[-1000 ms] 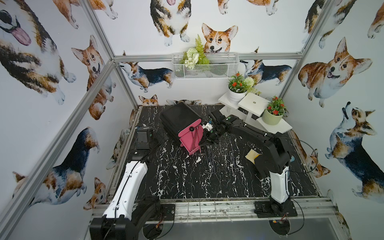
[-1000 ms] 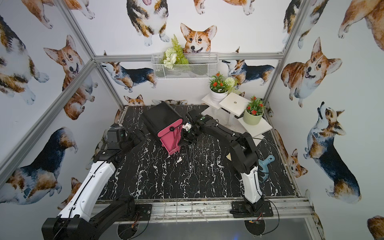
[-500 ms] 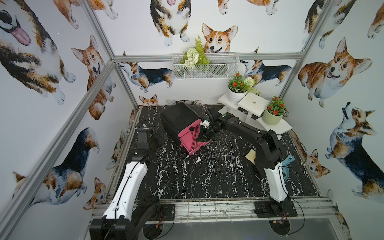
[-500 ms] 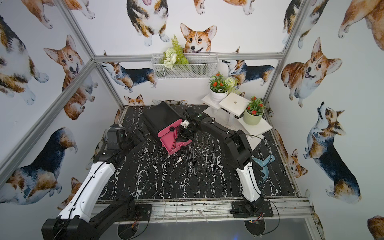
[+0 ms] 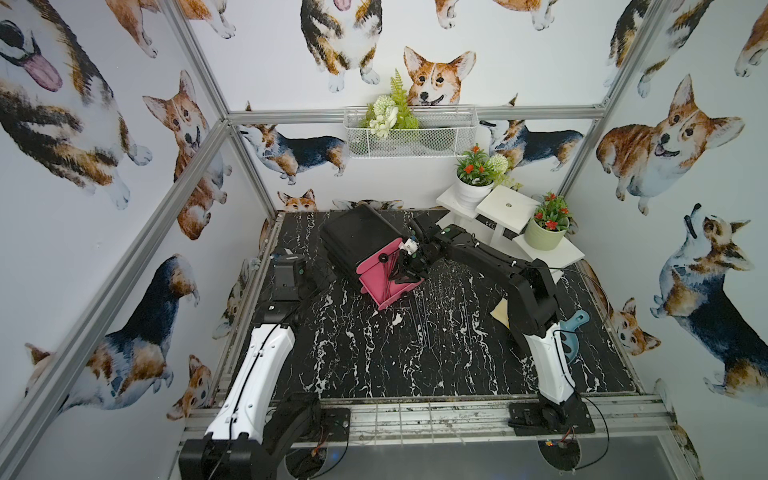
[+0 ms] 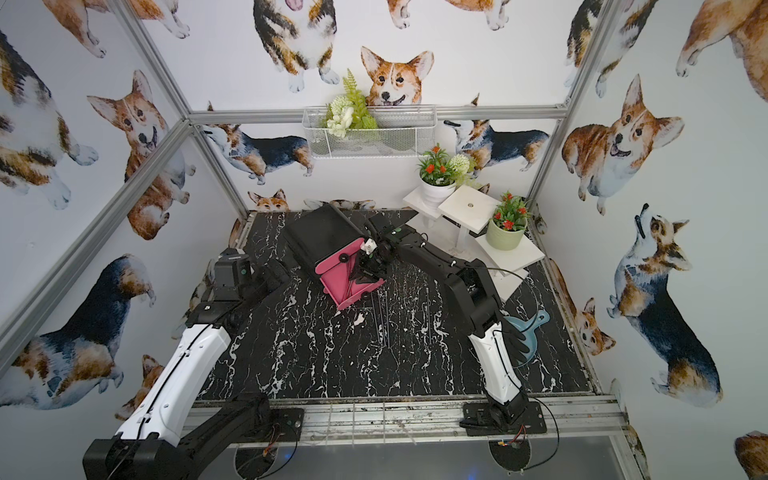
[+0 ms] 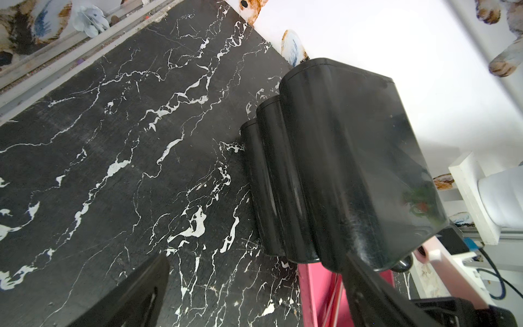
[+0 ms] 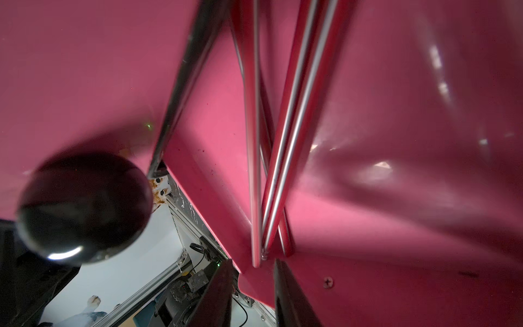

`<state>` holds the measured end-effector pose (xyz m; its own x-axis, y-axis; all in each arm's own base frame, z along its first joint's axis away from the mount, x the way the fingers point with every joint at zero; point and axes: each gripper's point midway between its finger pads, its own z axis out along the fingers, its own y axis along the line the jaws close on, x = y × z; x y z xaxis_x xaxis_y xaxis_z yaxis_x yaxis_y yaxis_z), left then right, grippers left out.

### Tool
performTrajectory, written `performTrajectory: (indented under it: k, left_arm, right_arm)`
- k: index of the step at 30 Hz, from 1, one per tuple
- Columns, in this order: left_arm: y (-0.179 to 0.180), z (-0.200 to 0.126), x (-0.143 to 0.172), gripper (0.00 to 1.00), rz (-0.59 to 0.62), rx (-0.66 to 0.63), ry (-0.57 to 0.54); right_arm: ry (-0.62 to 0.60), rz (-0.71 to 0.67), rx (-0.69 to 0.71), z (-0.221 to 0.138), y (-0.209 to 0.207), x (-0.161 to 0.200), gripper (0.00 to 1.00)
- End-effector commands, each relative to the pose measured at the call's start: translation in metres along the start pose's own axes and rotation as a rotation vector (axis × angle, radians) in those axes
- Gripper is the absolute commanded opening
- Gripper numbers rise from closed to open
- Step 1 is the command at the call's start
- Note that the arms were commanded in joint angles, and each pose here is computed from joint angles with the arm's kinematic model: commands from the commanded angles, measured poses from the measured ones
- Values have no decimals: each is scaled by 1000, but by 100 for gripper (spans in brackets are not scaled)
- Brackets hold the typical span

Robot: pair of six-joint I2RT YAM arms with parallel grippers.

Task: Please place the pencils in the drawer according to their color
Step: Place the pencil in the drawer.

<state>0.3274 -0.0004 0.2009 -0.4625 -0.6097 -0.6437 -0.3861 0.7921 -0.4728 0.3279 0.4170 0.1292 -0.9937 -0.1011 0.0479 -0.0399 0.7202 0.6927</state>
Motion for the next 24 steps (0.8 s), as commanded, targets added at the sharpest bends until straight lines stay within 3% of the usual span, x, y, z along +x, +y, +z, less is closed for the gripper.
performTrajectory:
  k: [1, 13, 24]
  left_arm:
    - [-5, -1, -8, 100, 5, 18, -31]
    - [-2, -4, -10, 100, 0, 8, -48]
    - [3, -9, -14, 100, -12, -12, -76]
  right_arm:
    - [-28, -35, -33, -6, 15, -1, 32]
    - [-154, -100, 121, -45, -22, 24, 23]
    - [-215, 10, 189, -26, -85, 41, 12]
